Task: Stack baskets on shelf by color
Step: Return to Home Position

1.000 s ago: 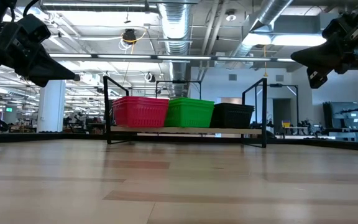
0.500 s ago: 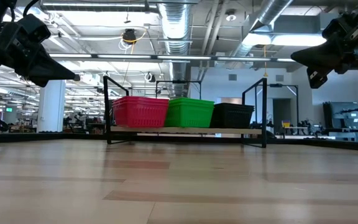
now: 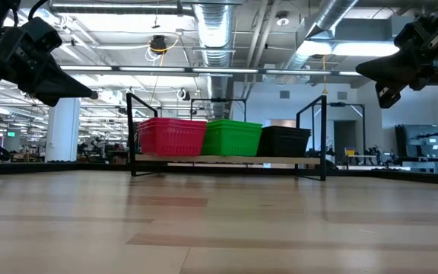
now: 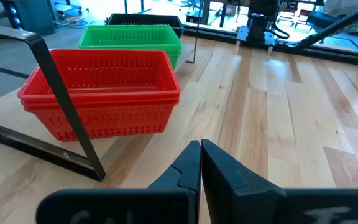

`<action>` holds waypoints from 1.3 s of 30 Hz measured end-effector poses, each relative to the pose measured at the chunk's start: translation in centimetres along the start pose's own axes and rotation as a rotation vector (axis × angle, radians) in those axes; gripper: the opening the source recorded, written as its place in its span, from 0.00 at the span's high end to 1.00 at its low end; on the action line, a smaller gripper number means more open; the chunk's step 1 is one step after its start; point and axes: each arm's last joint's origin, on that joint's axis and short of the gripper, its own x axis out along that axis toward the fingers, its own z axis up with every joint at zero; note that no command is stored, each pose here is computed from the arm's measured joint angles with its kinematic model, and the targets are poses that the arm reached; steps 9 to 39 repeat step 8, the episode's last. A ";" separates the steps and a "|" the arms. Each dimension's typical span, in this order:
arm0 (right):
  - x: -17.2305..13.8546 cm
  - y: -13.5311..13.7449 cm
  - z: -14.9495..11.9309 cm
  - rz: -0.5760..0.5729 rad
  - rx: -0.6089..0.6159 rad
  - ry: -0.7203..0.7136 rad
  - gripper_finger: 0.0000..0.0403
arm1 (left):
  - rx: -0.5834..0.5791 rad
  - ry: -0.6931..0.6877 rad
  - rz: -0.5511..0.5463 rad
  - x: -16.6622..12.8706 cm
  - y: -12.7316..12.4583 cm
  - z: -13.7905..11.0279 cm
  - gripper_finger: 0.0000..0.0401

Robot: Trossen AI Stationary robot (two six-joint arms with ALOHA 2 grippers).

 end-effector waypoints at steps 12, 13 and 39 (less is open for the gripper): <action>0.0 0.0 0.0 0.000 0.000 0.000 0.94 | 0.000 0.000 0.000 0.0 0.0 0.0 1.00; 0.0 0.0 0.0 0.000 0.000 0.000 0.94 | 0.000 0.000 0.000 0.0 0.0 0.0 1.00; 0.0 0.0 0.0 0.000 0.000 0.000 0.94 | 0.000 0.000 0.000 0.0 0.0 0.0 1.00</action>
